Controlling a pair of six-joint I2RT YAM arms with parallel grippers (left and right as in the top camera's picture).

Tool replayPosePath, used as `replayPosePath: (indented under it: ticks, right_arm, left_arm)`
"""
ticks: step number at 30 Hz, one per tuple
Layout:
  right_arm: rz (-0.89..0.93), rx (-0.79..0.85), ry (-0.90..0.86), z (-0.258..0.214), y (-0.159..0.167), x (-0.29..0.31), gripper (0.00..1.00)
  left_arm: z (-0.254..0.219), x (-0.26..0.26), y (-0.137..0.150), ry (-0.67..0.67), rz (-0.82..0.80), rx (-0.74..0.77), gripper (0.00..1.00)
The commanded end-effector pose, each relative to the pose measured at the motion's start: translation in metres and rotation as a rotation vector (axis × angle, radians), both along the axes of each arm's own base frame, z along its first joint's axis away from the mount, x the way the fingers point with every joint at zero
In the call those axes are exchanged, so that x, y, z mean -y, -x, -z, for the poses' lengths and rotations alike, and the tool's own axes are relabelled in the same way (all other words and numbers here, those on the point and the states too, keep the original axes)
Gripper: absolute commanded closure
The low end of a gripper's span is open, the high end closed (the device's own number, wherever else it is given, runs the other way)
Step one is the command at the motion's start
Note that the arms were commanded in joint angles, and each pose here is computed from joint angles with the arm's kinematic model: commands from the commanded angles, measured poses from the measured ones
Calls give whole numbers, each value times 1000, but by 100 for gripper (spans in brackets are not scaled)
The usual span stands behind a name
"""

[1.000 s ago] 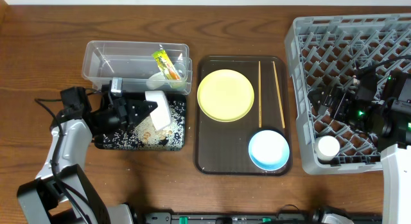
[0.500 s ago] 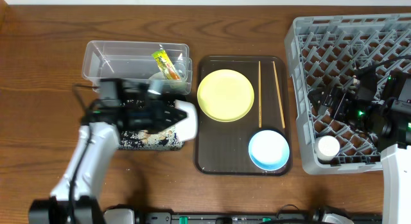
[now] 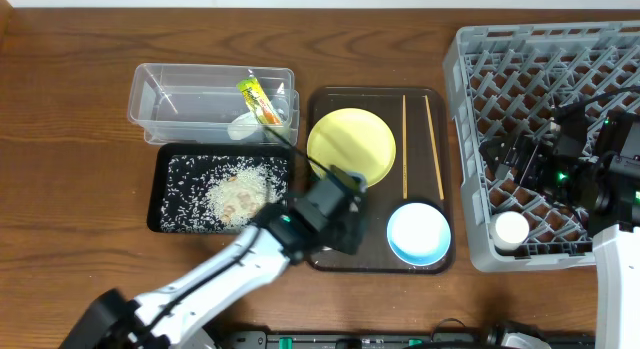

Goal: Sort waste into correct bins and load items into the dishwasher rack
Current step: 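Return the empty pink bowl to the brown tray with the left gripper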

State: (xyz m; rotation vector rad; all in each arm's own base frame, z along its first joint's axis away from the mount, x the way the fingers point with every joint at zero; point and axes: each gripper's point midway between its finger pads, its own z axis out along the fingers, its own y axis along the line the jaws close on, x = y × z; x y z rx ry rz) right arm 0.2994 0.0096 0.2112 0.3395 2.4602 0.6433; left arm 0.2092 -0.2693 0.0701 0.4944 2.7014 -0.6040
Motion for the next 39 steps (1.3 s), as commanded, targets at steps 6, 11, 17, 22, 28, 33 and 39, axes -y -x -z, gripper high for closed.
replayPosePath:
  ticks: [6, 11, 17, 22, 28, 33, 39]
  right_arm:
    - [-29, 25, 6, -6, -2, -4, 1]
    - [-29, 25, 6, -6, -2, -4, 1]
    - [-29, 25, 6, -6, -2, -4, 1]
    - [-29, 25, 6, -6, -2, -4, 1]
    - [-29, 25, 6, -6, -2, -4, 1]
    - [-29, 25, 6, -6, -2, -4, 1]
    - [-29, 25, 6, -6, -2, -4, 1]
  left_arm:
    - [7, -5, -14, -95, -57, 103, 28]
    - [-22, 5, -24, -31, -65, 152, 20]
    - [-76, 9, -40, 55, -94, 290, 16]
    - [-118, -10, -53, 84, -168, 428, 14]
    - [-197, -56, -66, 178, -237, 654, 12]
    - [-238, -115, -70, 107, -297, 833, 10]
    - [-252, -193, -79, -41, -566, 931, 7]
